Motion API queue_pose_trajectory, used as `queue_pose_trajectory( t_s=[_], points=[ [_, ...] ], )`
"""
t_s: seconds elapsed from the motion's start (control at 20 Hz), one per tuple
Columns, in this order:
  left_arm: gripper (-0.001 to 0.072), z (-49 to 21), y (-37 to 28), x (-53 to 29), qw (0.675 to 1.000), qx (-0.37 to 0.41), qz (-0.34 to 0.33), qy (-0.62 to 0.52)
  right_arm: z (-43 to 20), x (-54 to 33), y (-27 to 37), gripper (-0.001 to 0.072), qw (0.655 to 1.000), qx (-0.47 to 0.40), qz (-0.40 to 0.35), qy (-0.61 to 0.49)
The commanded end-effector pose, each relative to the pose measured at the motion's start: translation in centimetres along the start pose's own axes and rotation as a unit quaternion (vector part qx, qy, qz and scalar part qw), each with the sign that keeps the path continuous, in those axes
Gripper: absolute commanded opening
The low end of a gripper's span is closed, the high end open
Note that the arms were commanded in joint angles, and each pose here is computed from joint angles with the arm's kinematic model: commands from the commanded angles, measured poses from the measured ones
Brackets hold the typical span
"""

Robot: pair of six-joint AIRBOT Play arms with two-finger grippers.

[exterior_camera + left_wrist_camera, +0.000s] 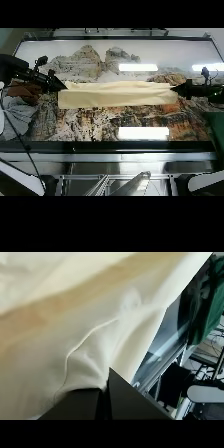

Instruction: Fold the shirts.

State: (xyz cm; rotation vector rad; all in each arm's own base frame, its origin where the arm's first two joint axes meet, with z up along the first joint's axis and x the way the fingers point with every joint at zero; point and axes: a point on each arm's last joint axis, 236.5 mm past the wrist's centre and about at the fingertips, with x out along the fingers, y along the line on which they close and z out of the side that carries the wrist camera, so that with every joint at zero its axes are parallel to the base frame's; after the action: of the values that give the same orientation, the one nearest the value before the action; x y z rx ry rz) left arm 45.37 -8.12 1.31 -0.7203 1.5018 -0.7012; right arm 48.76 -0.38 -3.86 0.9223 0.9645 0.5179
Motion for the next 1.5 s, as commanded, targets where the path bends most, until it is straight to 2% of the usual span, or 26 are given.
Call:
queue_pose_trajectory(
  t_s=[0.0, 0.25, 0.4, 0.5, 0.55, 0.65, 0.7, 0.75, 0.8, 0.85, 0.95, 1.05, 1.1, 1.15, 1.2, 1.25, 1.45],
  points=[
    [0.0030, 4.5, 2.1, 0.8, 1.000, -0.023, 0.005, -0.018, 3.7, 2.2, -1.8, 0.0019, 0.998, -0.011, -0.030, -0.058],
    [0.0019, 5.0, 8.8, 5.7, 0.996, -0.087, -0.004, -0.004, 1.9, 6.1, -3.6, 0.0019, 0.999, -0.027, -0.031, -0.024],
    [0.0015, 5.5, 10.4, 6.3, 0.996, -0.089, 0.001, -0.015, 0.9, 7.0, -4.2, 0.0019, 0.999, -0.034, -0.041, -0.006],
    [0.0047, 5.9, 9.8, 5.6, 0.997, -0.072, 0.002, -0.021, 0.1, 6.7, -4.5, 0.0019, 0.997, -0.050, -0.053, 0.014],
    [0.0241, 6.4, 9.2, 5.0, 0.998, -0.060, 0.004, -0.029, -0.1, 6.4, -4.6, 0.0019, 0.996, -0.062, -0.062, 0.022],
    [0.0519, 7.7, 7.0, 3.3, 0.998, -0.028, -0.001, -0.050, 0.1, 5.6, -3.6, 0.0029, 0.994, -0.082, -0.066, 0.025],
    [0.0718, 8.3, 5.8, 2.4, 0.998, -0.015, -0.005, -0.064, 0.4, 4.9, -2.6, 0.0214, 0.994, -0.089, -0.060, 0.023],
    [0.0712, 8.5, 4.7, 1.5, 0.997, -0.006, -0.006, -0.078, 0.9, 4.1, -1.6, 0.0414, 0.993, -0.098, -0.054, 0.021],
    [0.0712, 8.8, 4.0, 0.4, 0.995, -0.003, -0.002, -0.099, 1.5, 3.0, -0.3, 0.0444, 0.993, -0.109, -0.044, 0.018],
    [0.0712, 9.1, 3.4, -0.7, 0.993, -0.004, 0.002, -0.122, 2.2, 1.7, 0.9, 0.0445, 0.992, -0.118, -0.036, 0.013],
    [0.0711, 9.4, 2.6, -3.7, 0.986, -0.004, 0.010, -0.168, 4.3, -1.1, 1.0, 0.0589, 0.992, -0.112, -0.058, -0.001],
    [0.0709, 9.2, 1.7, -6.9, 0.980, 0.004, 0.015, -0.197, 5.1, -3.2, -1.1, 0.0610, 0.991, -0.076, -0.107, -0.001],
    [0.0693, 8.9, 1.3, -8.0, 0.979, 0.008, 0.017, -0.204, 4.9, -3.4, -2.0, 0.0644, 0.991, -0.067, -0.119, 0.004],
    [0.0600, 8.6, 0.9, -8.8, 0.978, 0.012, 0.018, -0.208, 4.5, -3.2, -2.7, 0.0644, 0.991, -0.055, -0.124, 0.010],
    [0.0375, 8.4, 0.5, -8.9, 0.978, 0.015, 0.019, -0.207, 4.0, -2.6, -3.3, 0.0644, 0.991, -0.039, -0.125, 0.018],
    [0.0022, 8.2, 0.3, -8.9, 0.979, 0.018, 0.018, -0.203, 3.5, -1.8, -3.8, 0.0642, 0.992, -0.026, -0.123, 0.028],
    [0.0022, 7.8, -0.2, -5.9, 0.986, 0.027, 0.016, -0.166, 0.6, 2.7, -5.1, 0.0638, 0.990, 0.018, -0.118, 0.075]
  ],
)
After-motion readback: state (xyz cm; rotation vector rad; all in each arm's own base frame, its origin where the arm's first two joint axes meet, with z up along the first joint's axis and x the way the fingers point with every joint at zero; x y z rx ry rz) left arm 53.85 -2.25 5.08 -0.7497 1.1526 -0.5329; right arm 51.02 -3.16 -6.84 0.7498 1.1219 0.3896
